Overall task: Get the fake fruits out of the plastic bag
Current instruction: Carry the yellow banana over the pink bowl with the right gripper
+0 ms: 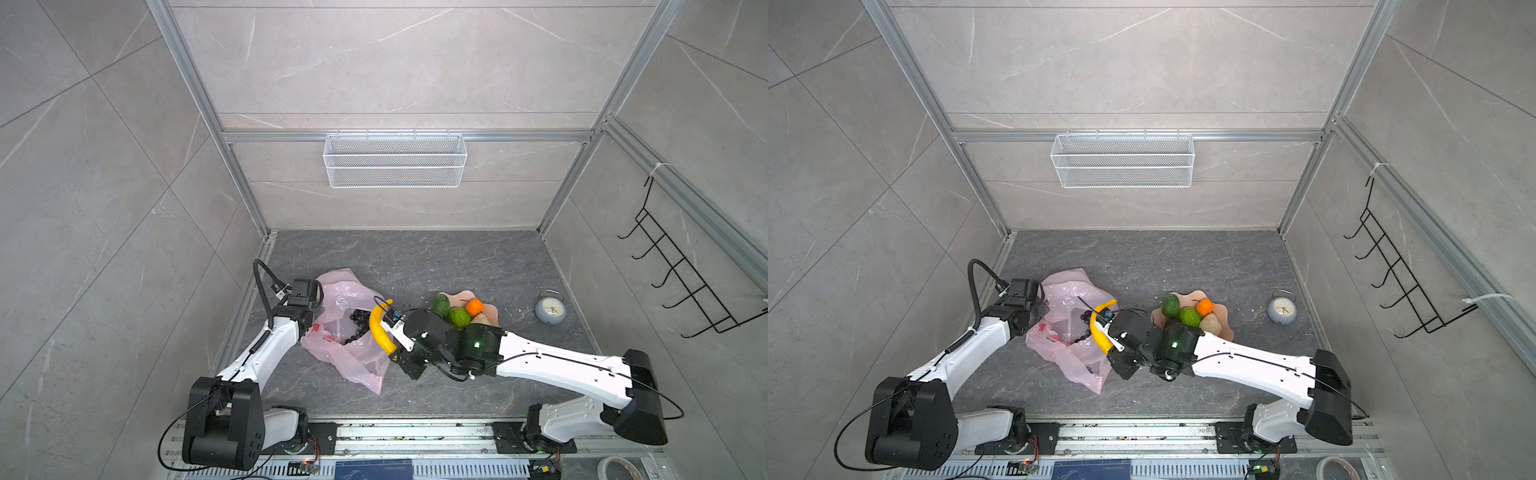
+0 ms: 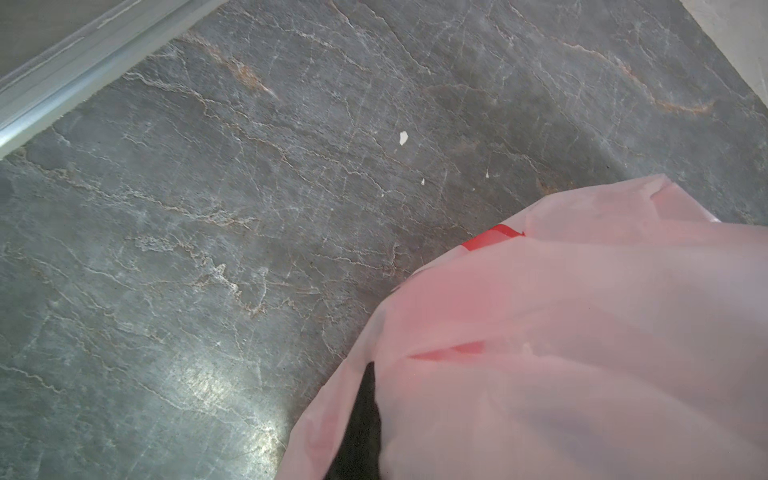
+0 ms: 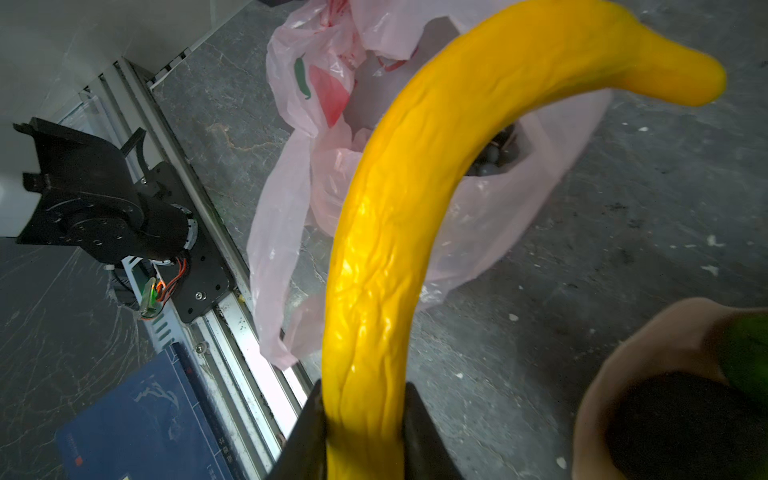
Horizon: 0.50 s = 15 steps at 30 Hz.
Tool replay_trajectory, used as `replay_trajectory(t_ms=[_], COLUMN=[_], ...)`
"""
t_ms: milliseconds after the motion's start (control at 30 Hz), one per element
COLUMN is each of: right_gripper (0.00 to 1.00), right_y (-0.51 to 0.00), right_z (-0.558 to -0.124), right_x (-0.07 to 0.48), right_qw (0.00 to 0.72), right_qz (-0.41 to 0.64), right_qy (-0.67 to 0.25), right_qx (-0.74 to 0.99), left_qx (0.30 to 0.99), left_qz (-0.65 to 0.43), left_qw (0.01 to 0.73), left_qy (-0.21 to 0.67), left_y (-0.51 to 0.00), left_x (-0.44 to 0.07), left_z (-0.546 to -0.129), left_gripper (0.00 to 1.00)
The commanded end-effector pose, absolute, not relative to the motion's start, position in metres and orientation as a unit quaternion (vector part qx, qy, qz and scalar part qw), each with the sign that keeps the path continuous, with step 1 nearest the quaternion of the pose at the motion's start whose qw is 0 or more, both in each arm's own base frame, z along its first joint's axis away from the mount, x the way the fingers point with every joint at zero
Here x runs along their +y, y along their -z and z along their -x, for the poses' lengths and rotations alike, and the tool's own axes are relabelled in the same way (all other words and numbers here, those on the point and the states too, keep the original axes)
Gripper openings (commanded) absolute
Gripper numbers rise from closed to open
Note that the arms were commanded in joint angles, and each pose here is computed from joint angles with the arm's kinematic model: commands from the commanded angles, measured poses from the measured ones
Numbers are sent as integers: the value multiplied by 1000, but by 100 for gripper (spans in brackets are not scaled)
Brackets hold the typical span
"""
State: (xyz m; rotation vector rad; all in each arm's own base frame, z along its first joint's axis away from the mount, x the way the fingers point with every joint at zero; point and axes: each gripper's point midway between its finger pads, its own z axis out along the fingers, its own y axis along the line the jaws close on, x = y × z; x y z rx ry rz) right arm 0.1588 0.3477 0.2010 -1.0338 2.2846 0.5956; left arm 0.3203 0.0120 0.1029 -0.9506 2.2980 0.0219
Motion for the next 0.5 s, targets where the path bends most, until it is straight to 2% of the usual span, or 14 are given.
replay_trajectory(t_ms=[0, 267, 467], right_gripper=[21, 21, 22], right_y=[-200, -200, -177], right_z=[-168, -193, -207], right_x=[316, 258, 222], right_qw=[285, 300, 277], right_qz=[351, 265, 209], right_qy=[-191, -149, -111], right_qx=[872, 904, 931], left_qx=[873, 880, 882], left_qz=[361, 337, 329], left_qw=[328, 335, 337], left_qy=[-9, 19, 31], left_y=[-104, -103, -102], left_x=[18, 9, 6], left_z=[-319, -316, -310], left_gripper=[0, 0, 0])
